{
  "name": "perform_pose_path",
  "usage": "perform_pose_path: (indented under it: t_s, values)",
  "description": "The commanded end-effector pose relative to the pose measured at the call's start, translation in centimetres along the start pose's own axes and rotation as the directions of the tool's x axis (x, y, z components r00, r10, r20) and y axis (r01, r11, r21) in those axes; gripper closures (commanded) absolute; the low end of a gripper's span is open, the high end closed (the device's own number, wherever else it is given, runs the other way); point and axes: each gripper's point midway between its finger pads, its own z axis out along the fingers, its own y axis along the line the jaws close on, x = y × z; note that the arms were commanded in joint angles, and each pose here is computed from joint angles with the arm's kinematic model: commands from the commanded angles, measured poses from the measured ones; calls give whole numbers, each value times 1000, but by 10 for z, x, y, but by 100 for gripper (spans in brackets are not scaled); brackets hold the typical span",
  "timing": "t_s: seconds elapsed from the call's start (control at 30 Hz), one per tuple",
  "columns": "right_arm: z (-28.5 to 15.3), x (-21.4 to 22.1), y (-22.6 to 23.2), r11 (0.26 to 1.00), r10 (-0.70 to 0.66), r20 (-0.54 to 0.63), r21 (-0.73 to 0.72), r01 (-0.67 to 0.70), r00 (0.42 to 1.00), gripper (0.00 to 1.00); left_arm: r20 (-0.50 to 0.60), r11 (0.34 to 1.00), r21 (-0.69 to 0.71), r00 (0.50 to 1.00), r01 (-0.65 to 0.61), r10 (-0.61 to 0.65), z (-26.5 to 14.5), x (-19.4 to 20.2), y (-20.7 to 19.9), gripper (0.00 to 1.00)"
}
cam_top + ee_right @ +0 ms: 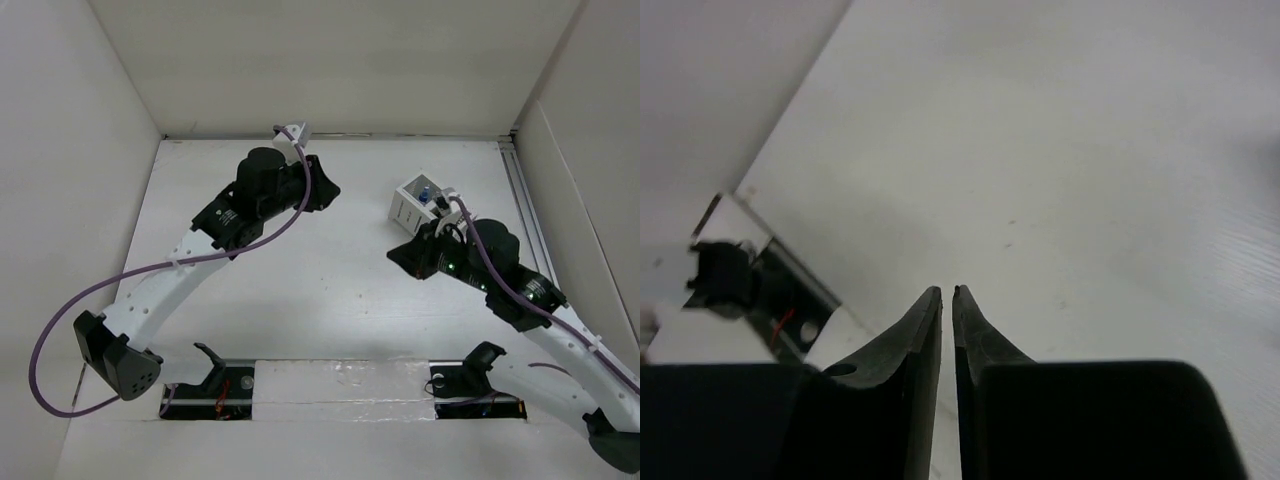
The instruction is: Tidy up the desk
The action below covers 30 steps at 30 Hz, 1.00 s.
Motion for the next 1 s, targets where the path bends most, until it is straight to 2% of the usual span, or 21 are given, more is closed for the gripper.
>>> perform_pose_path:
  t_s: [0.0,0.03,0.1,0.13,0.2,0.23,0.3,0.33,0.37,0.57,0.77,0.97]
  values:
    - [-16,10,63,957,-63,-85,-287,36,994,84,52,1000,23,999,12,-14,-21,-13,-9,75]
    - [-17,16,71,948,-71,-113,-318,31,991,75,43,1000,17,999,13,-14,-23,-9,-7,66]
    - [-17,39,80,934,-99,-190,-357,25,977,65,49,1000,19,999,16,-17,-30,-10,-8,60]
    - [-15,49,79,935,-108,-219,-355,24,970,54,37,1000,15,999,23,-24,-31,-4,-6,56]
    - [-6,77,70,948,-127,-304,-317,25,944,38,46,999,1,998,36,-36,-38,-3,-3,53]
    - [-3,86,66,955,-127,-327,-297,26,937,26,32,999,-11,999,43,-43,-39,4,1,49]
    - [5,106,55,970,-124,-378,-242,32,917,24,34,997,-28,997,75,-74,-44,7,5,48]
    - [7,110,54,972,-126,-388,-232,36,913,9,24,996,-39,996,82,-81,-45,12,8,46]
    - [9,114,52,973,-138,-393,-226,50,909,0,34,994,-43,995,100,-98,-49,11,8,45]
    - [9,130,63,952,-231,-400,-282,121,887,0,60,986,-54,986,160,-156,-59,12,10,42]
    - [3,143,81,916,-261,-402,-389,94,877,0,74,974,-29,973,223,-221,-68,16,7,42]
    - [-1,175,77,917,-279,-455,-387,95,846,0,80,958,-17,955,288,-286,-76,21,7,41]
